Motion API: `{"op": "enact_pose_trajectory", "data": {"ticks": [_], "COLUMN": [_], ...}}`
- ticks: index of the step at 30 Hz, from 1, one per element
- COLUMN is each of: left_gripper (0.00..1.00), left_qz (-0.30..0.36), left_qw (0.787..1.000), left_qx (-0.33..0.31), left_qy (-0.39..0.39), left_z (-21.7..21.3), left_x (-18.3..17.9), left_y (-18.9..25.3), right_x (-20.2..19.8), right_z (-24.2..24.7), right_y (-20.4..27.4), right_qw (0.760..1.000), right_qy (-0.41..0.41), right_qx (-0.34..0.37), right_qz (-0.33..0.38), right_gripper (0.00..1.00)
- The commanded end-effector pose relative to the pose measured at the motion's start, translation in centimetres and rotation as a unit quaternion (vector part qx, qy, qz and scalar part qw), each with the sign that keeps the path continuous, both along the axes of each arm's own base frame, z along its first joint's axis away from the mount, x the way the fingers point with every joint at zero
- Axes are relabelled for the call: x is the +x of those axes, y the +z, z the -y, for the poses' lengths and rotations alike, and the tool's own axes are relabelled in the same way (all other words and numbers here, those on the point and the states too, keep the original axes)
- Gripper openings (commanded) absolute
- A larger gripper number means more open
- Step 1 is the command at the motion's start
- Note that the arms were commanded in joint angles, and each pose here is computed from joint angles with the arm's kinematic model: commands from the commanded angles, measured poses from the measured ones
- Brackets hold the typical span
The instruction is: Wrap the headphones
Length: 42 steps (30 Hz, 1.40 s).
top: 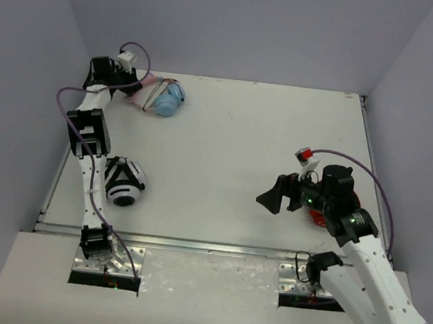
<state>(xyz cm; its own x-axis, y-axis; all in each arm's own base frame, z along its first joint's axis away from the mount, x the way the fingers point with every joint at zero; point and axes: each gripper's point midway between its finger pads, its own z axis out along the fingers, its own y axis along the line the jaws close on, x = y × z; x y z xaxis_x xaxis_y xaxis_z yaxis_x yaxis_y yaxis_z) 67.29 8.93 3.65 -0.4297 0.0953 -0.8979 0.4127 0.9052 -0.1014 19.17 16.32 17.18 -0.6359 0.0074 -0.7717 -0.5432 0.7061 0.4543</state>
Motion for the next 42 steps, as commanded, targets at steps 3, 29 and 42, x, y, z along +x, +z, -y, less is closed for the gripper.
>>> {"op": "enact_pose_trajectory", "data": {"ticks": [3, 29, 42], "left_gripper": [0.16, 1.00, 1.00], "left_qz": [0.079, 0.240, 0.157], "left_qw": [0.995, 0.965, 0.872], "left_qx": [0.054, -0.047, -0.218], "left_qy": [-0.039, 0.100, 0.410], "left_z": [-2.5, 0.4, 2.9], "left_x": [0.8, -2.2, -30.9], "left_y": [2.6, 25.8, 33.9], "right_x": [0.5, 2.7, 5.0], "right_z": [-0.4, 1.0, 14.2], "right_y": [-0.5, -1.0, 5.2], "right_qw": [1.000, 0.998, 0.900], "right_qy": [0.010, -0.035, -0.370], "right_qx": [-0.006, -0.049, -0.205], "right_qz": [0.005, 0.021, 0.101], "right_gripper": [0.99, 0.99, 0.99]}}
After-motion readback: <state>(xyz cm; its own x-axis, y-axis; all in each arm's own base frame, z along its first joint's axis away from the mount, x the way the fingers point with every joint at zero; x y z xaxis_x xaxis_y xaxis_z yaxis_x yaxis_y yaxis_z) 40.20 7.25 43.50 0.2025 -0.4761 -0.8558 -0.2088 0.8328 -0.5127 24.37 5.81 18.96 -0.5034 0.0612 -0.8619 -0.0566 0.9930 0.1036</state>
